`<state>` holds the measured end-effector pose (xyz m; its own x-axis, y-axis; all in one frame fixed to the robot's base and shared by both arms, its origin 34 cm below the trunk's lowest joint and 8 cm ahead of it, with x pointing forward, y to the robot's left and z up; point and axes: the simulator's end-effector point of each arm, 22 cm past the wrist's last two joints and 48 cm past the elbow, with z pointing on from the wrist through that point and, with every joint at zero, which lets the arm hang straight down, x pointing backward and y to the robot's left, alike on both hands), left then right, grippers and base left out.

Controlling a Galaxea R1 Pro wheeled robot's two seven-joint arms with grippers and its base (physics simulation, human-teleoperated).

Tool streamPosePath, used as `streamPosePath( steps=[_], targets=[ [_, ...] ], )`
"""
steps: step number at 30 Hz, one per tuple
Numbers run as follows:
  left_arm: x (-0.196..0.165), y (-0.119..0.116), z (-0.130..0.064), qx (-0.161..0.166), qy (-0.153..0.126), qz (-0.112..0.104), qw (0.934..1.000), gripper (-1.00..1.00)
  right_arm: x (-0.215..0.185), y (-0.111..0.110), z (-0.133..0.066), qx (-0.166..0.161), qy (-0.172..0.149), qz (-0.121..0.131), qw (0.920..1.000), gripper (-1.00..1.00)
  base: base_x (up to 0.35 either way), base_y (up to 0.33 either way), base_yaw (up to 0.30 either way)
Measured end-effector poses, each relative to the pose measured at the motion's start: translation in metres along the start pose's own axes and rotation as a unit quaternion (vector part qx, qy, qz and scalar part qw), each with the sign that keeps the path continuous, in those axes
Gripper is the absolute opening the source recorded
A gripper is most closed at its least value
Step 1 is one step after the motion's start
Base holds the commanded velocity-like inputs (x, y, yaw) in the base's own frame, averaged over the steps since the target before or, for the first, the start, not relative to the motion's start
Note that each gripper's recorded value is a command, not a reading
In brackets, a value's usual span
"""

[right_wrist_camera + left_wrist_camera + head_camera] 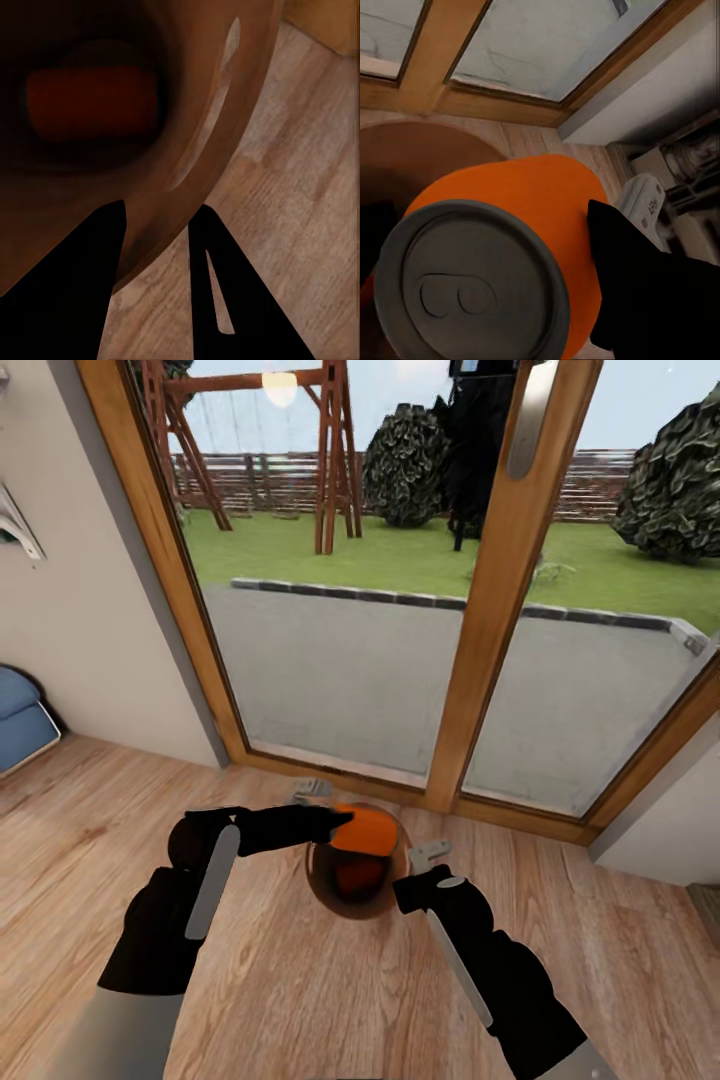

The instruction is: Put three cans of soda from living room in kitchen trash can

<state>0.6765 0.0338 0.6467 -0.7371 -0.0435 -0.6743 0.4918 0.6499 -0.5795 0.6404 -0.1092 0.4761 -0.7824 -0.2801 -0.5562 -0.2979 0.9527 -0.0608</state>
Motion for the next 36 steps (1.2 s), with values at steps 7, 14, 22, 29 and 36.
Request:
streamPosePath(
  steps=[7,14,22,29,36],
  targets=[
    [0.008,-0.005,0.008,-0.007,0.03,0.0,0.9995,-1.0,-0.011,-0.001,-0.011,-0.002,0.0,-0.001,1.0,-1.0,0.0,0.0,0.0],
    [0.002,0.014,0.004,-0.068,0.039,0.004,0.9969,-1.0,-0.022,-0.001,-0.022,-0.004,0.0,0.0,1.0,-1.0,0.0,0.0,0.0],
    [-0.006,0.026,-0.002,-0.117,0.048,0.008,0.9919,-1.0,-0.034,-0.003,-0.034,-0.004,0.0,-0.001,1.0,-1.0,0.0,0.0,0.0],
    [0.013,0.033,0.007,-0.125,0.081,-0.004,0.9889,-1.0,-0.044,-0.005,-0.044,-0.003,0.0,-0.001,1.0,-1.0,0.0,0.0,0.0],
    [0.022,0.038,0.014,-0.129,0.092,-0.014,0.9873,-1.0,-0.054,-0.006,-0.055,-0.003,0.0,-0.002,1.0,-1.0,0.0,0.0,0.0]
  ],
)
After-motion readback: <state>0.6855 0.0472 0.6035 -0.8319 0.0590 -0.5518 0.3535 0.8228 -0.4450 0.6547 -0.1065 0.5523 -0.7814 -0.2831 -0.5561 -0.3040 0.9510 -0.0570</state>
